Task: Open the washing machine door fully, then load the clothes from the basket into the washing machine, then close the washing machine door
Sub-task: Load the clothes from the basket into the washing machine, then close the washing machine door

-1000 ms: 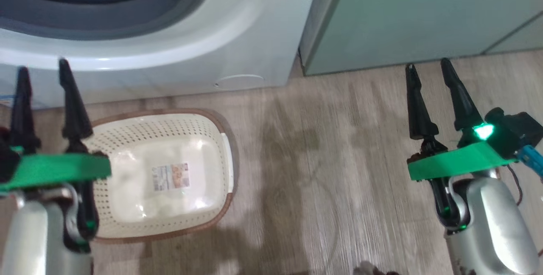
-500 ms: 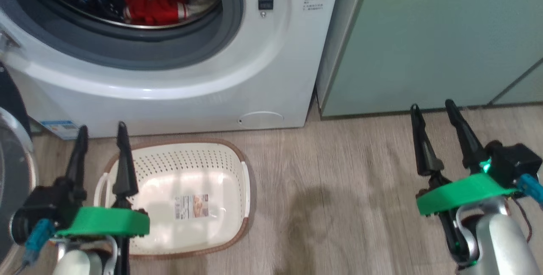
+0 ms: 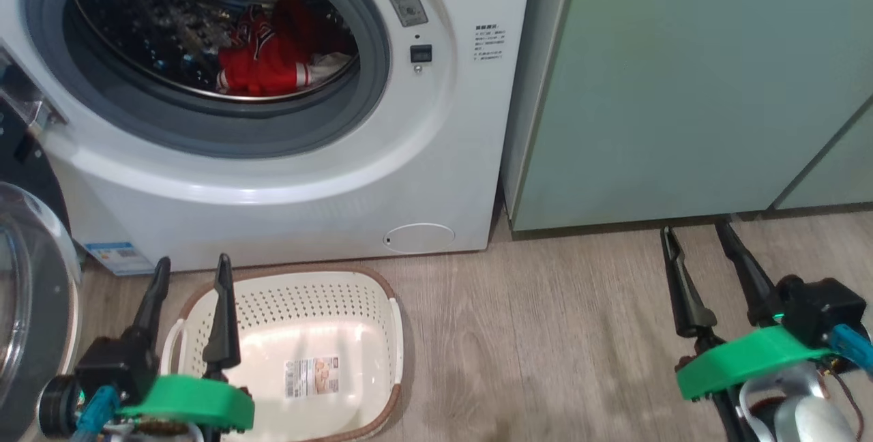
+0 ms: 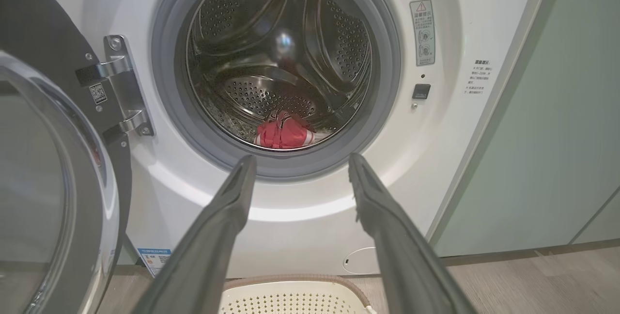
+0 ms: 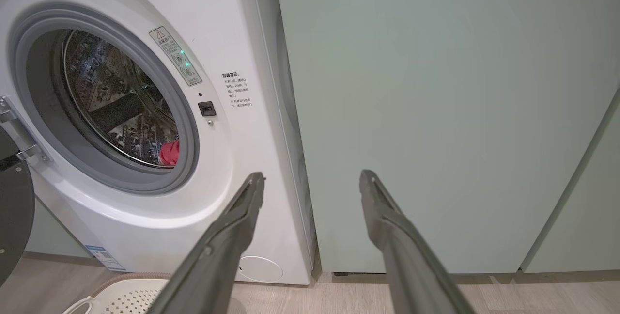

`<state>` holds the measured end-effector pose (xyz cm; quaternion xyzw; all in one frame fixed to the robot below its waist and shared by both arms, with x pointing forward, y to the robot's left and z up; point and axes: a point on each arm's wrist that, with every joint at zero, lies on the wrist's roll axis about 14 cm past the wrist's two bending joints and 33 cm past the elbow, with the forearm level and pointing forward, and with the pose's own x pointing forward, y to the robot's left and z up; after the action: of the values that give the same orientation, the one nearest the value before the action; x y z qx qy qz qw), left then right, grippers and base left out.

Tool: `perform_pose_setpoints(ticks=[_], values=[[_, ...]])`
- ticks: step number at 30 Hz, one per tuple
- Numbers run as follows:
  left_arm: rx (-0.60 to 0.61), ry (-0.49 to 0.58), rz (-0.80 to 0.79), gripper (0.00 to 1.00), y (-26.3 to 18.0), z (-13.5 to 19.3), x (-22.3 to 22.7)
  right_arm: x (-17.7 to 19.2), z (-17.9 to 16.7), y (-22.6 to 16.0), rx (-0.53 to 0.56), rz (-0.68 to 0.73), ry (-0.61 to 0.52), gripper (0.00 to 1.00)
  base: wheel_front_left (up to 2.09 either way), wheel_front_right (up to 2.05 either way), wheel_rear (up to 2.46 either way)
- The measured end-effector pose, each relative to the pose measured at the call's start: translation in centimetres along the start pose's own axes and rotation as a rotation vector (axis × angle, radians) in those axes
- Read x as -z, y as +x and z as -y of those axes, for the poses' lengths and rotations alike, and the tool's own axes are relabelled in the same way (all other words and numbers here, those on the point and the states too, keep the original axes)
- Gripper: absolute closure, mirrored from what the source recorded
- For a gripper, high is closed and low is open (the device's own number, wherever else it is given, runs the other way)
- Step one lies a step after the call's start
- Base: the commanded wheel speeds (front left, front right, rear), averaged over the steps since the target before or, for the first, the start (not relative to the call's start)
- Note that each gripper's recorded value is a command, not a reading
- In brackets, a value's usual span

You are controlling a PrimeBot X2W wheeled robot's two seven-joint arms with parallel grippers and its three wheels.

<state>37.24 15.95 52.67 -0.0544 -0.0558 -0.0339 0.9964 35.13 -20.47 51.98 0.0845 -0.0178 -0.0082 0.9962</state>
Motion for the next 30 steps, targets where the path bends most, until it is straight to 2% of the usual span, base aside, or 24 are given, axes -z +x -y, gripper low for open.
perform_pose_setpoints(ticks=[30], values=[[0.020, 0.024, -0.055, 0.00, -1.2, 0.2, 1.2, -0.1, -0.3, -0.4, -0.008, -0.007, -0.008, 0.00, 0.00, 0.00, 0.00]])
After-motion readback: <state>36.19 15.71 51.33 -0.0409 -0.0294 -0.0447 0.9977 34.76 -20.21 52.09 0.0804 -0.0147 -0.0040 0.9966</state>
